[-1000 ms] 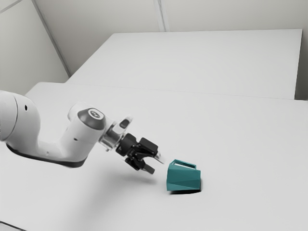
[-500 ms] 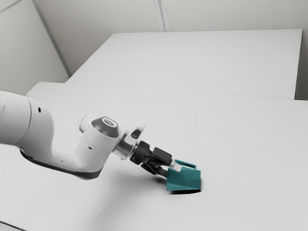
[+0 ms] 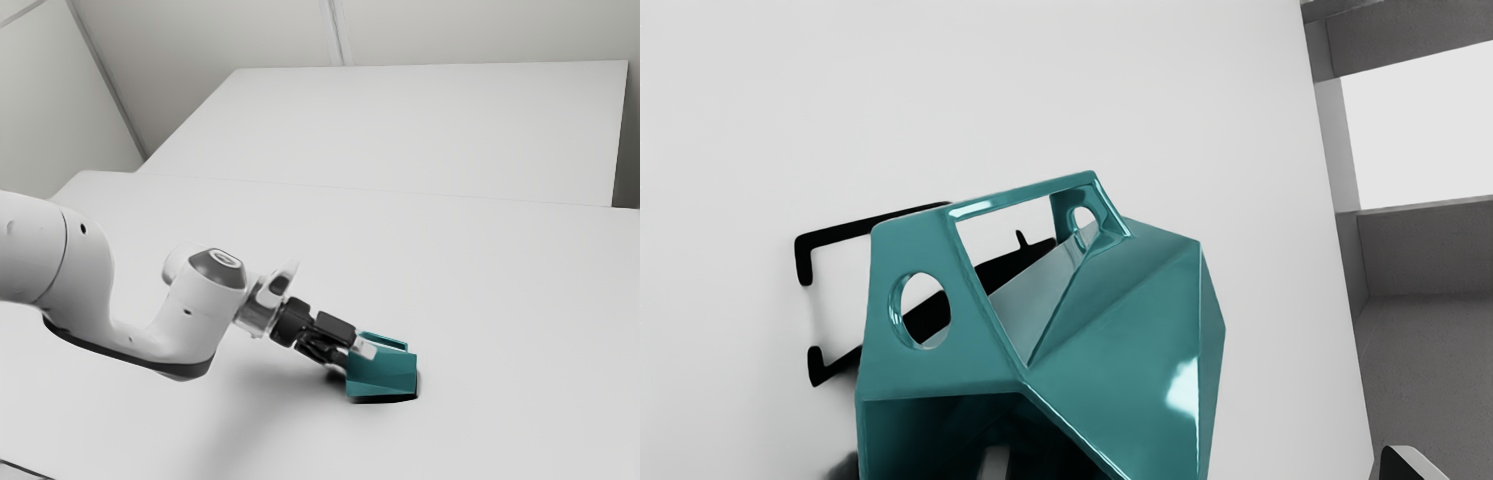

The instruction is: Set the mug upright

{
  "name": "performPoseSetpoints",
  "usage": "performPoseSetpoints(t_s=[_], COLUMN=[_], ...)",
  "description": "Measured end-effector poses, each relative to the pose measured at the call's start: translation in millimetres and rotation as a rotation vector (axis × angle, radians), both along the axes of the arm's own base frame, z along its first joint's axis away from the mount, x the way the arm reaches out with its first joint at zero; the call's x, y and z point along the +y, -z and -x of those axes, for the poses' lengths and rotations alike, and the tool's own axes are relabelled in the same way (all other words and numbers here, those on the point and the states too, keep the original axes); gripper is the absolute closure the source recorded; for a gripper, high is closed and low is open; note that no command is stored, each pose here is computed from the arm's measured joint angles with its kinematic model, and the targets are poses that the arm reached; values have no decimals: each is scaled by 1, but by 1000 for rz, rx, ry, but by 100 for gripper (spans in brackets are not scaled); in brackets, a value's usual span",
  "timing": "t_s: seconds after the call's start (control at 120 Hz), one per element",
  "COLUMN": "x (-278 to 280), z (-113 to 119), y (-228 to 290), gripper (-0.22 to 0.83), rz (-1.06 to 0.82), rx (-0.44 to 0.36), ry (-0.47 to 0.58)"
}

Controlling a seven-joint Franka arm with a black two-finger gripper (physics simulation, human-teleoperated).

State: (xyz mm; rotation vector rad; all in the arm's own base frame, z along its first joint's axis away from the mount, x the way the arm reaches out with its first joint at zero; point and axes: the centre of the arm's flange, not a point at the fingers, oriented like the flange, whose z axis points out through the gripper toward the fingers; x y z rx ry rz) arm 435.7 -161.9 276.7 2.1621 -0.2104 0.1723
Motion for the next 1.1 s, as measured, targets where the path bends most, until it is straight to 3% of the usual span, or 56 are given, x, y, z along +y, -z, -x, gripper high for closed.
performPoseSetpoints(t_s=[0.633,1.1], x=[-12,-14], z=[10,11], y=[7,9], gripper=[25,58], rz=[44,55], rx=[-27,-43], ry=[8,10])
